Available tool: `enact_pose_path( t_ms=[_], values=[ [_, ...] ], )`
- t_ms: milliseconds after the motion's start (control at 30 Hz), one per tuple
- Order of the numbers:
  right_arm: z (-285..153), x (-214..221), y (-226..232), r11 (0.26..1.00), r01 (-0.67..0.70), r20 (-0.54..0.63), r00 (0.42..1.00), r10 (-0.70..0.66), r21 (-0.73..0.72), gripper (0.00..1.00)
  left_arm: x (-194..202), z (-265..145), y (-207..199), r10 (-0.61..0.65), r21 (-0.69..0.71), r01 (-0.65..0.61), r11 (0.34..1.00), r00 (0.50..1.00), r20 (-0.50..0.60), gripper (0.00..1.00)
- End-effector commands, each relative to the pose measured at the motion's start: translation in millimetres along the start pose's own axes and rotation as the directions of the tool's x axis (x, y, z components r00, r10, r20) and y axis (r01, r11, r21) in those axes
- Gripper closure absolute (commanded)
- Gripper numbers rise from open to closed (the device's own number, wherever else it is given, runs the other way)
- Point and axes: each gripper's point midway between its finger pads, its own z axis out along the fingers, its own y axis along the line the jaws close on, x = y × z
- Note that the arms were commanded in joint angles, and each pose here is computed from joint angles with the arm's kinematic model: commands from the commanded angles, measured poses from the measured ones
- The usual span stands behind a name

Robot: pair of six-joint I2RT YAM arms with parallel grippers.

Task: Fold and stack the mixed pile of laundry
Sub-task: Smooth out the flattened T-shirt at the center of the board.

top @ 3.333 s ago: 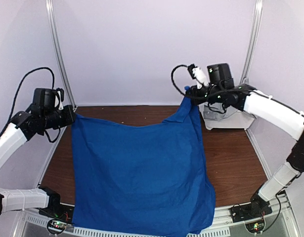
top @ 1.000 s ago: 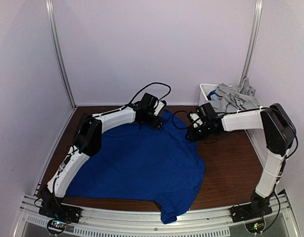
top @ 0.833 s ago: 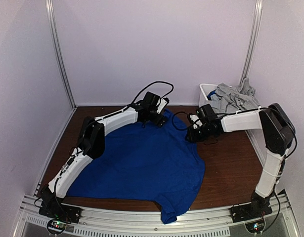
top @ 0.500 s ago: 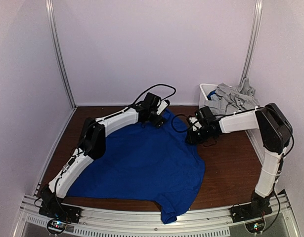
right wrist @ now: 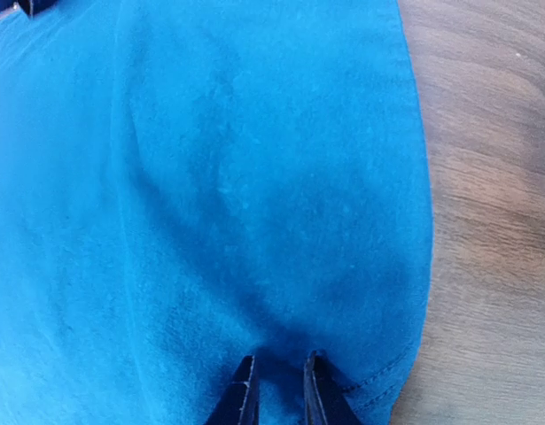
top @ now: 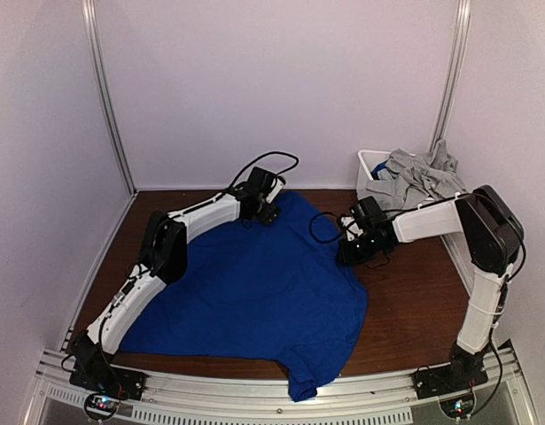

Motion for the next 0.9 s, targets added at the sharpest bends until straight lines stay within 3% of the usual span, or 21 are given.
enact_pose_path(
  t_ms=[0,133,300,433,600,733,867],
  values=[
    [8,30,-27,0.994,0.0,-0.085,0.996,0.009,0.113,0.82,16,12,112,-0.282,-0.146,0.283,0.948,0.959,0.03,0.05],
    [0,20,-28,0.993,-0.002,-0.059,0.998,0.009,0.12,0.82,51,9,181,-0.479,-0.179,0.471,0.864,0.878,0.002,0.07],
    [-16,-32,-37,0.987,-0.001,0.015,1.0,-0.001,0.158,0.79,36,-48,219,-0.473,-0.19,0.464,0.865,0.881,-0.002,0.03],
    [-33,-66,-51,0.976,0.002,0.057,0.998,-0.015,0.217,0.78,54,-104,220,-0.519,-0.194,0.498,0.845,0.851,-0.075,0.02],
    [-50,-73,-23,0.994,0.029,0.09,0.995,-0.038,0.101,0.67,97,-181,207,-0.6,-0.177,0.577,0.797,0.787,-0.14,0.02],
    [-42,-56,6,0.998,0.068,0.071,0.995,-0.069,0.015,0.61,150,-204,179,-0.623,-0.176,0.598,0.782,0.747,-0.233,0.02],
    [-24,-52,11,0.998,0.067,0.054,0.996,-0.067,0.011,0.6,199,-198,165,-0.643,-0.21,0.609,0.765,0.699,-0.314,0.03]
  ],
)
